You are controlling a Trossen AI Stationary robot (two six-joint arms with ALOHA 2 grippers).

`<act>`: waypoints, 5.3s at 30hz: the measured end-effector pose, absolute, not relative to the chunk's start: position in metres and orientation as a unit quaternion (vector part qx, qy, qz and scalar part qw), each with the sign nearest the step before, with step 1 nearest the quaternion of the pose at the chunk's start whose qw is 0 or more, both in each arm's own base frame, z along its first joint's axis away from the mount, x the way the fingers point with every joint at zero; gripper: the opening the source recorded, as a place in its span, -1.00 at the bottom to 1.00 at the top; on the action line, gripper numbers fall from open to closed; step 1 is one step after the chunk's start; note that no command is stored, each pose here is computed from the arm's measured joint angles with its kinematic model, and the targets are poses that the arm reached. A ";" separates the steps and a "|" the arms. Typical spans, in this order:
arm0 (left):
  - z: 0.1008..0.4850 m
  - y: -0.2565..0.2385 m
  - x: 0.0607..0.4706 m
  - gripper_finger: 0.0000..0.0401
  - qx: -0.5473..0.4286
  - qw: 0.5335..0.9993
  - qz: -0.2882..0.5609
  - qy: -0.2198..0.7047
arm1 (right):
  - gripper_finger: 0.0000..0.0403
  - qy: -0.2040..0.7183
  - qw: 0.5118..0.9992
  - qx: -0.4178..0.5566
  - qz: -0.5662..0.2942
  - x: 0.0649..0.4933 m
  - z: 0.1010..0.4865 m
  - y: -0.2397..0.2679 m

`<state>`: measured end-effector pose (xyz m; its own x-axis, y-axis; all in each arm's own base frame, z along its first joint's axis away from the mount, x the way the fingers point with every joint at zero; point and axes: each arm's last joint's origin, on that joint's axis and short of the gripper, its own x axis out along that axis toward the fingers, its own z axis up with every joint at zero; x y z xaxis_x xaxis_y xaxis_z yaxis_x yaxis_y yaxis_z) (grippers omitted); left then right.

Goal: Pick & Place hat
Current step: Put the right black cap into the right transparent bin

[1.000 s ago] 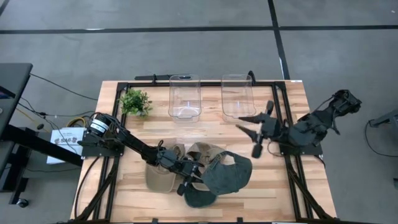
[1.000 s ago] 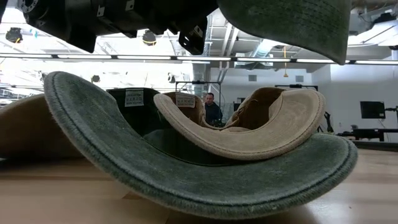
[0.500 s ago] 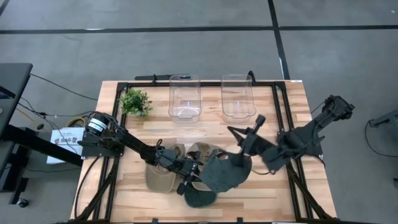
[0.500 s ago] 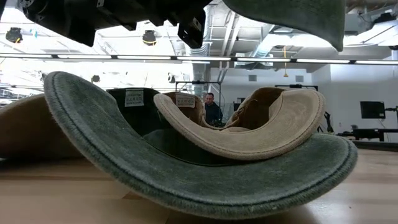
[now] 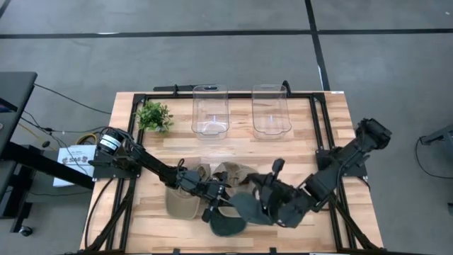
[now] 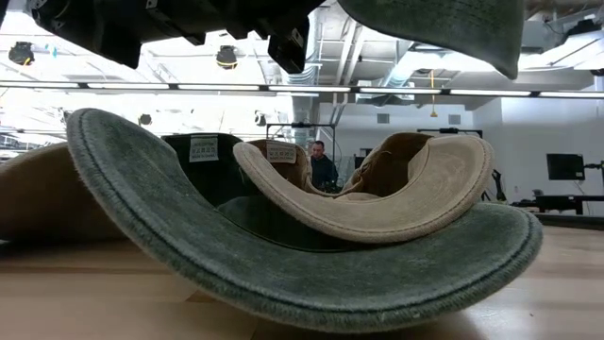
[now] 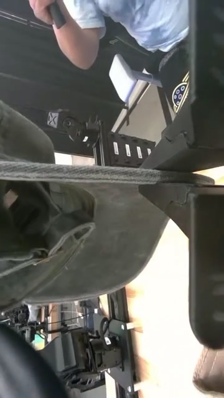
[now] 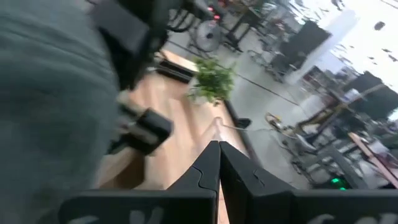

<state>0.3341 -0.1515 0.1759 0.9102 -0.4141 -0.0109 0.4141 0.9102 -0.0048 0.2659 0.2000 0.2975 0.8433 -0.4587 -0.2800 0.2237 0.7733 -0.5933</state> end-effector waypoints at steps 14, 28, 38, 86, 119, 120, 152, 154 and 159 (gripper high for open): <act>0.176 -0.151 0.334 -0.93 -0.003 0.978 -0.211 0.005 | -1.00 0.172 0.944 -0.216 -0.181 0.234 0.340 0.182; 0.175 -0.151 0.334 -0.93 -0.003 0.978 -0.211 0.009 | -1.00 0.266 0.935 -0.205 -0.117 0.281 0.293 0.176; 0.176 -0.151 0.334 -0.93 -0.004 0.978 -0.211 0.005 | -1.00 0.266 0.933 -0.213 -0.116 0.272 0.303 0.172; 0.176 -0.152 0.334 -0.93 -0.005 0.976 -0.219 0.007 | -0.05 0.168 0.947 -0.182 -0.207 0.219 0.380 0.119; 0.174 -0.152 0.334 -0.93 -0.014 0.976 -0.219 0.017 | -0.19 0.281 0.941 -0.066 0.176 0.197 0.360 0.167; 0.174 -0.152 0.334 -0.93 -0.014 0.976 -0.219 0.017 | -0.19 0.284 0.939 -0.065 0.181 0.198 0.359 0.168; 0.174 -0.152 0.334 -0.93 -0.014 0.976 -0.218 0.017 | -0.15 0.263 0.940 -0.007 0.217 0.186 0.377 0.157; 0.174 -0.152 0.334 -0.93 -0.014 0.976 -0.218 0.017 | -0.15 0.269 0.938 -0.011 0.218 0.188 0.373 0.160; 0.174 -0.152 0.334 -0.93 -0.014 0.976 -0.219 0.017 | -0.14 0.278 0.936 -0.016 0.215 0.194 0.367 0.165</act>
<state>0.3340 -0.1517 0.1743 0.9039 -0.4269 -0.0265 0.4259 0.9041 -0.0349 0.1941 0.1650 0.3673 0.7523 0.3938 -0.5282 -0.4119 0.9068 0.0895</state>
